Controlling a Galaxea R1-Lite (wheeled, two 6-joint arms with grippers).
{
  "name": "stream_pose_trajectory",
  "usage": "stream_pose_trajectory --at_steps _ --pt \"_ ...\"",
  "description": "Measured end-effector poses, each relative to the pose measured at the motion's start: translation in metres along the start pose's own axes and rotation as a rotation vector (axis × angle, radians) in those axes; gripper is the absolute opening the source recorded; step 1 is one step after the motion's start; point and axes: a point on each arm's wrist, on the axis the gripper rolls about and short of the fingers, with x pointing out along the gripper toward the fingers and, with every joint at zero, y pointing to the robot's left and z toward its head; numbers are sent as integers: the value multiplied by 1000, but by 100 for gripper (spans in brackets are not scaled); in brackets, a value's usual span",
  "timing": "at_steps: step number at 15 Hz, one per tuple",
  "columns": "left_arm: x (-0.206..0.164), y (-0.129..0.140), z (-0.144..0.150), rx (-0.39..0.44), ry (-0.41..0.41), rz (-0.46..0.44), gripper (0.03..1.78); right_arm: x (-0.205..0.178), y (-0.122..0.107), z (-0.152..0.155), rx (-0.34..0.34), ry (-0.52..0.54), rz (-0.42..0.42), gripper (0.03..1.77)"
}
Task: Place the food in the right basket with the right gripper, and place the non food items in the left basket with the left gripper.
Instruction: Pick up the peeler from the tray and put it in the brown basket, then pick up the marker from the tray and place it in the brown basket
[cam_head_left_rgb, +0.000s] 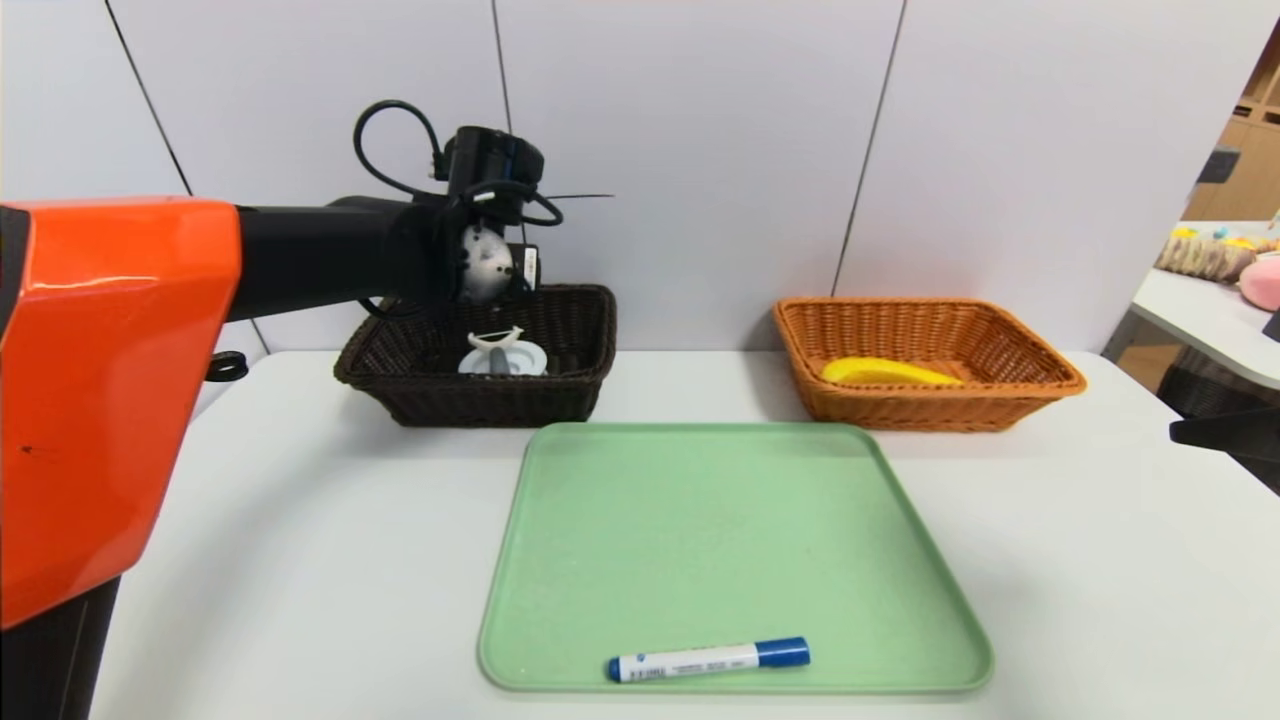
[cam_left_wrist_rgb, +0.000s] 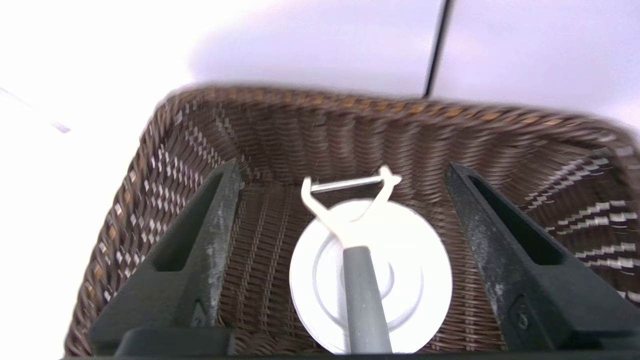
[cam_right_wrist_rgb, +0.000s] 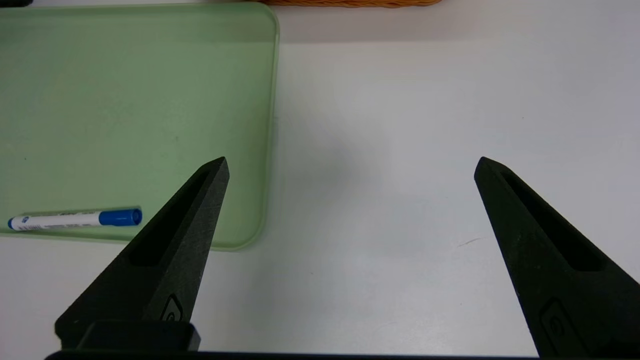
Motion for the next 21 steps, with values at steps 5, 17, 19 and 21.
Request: stream_pose_trajectory --at_steps 5,17,19,21 --pt "-46 -2 6 120 29 -326 158 4 -1 -6 6 23 -1 170" --pt "-139 9 -82 530 15 -1199 167 18 -4 -39 22 34 -17 170" --pt "-154 2 -97 557 38 -1254 167 18 -7 -41 32 30 -29 170" --pt "-168 -4 -111 580 66 -1304 168 16 -10 -43 50 24 -49 170"
